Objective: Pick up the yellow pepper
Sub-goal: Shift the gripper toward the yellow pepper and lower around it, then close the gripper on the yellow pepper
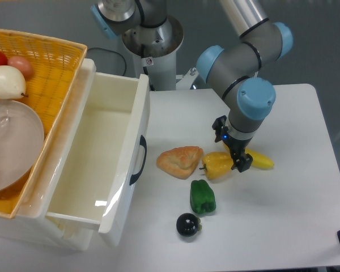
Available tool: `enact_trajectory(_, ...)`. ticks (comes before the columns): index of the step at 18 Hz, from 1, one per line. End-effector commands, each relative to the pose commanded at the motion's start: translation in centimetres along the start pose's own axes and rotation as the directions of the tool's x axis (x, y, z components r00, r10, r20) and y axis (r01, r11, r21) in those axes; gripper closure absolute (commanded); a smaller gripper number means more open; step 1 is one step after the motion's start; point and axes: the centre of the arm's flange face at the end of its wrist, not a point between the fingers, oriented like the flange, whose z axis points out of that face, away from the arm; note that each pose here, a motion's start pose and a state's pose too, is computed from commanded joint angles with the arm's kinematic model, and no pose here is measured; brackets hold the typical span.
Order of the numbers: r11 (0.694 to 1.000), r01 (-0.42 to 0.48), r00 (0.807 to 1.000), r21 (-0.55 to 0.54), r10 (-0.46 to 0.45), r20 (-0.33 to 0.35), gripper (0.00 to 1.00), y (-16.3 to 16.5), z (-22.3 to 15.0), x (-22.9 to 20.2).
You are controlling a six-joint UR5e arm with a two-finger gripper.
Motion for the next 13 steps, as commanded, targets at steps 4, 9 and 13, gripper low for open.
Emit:
enact_trajectory(4, 1.0, -0.012, 1.0, -0.002, 0.012, 0.012, 0.0, 0.0, 0.8, -0.1)
enact_trajectory(9, 1.0, -0.013, 1.0, 0.001, 0.013, -0.008, 0.0, -0.1, 2.3, 0.4)
enact_trajectory(13, 1.0, -0.019, 1.0, -0.002, 0.019, -0.01, 0.0, 0.0, 2.8, 0.6)
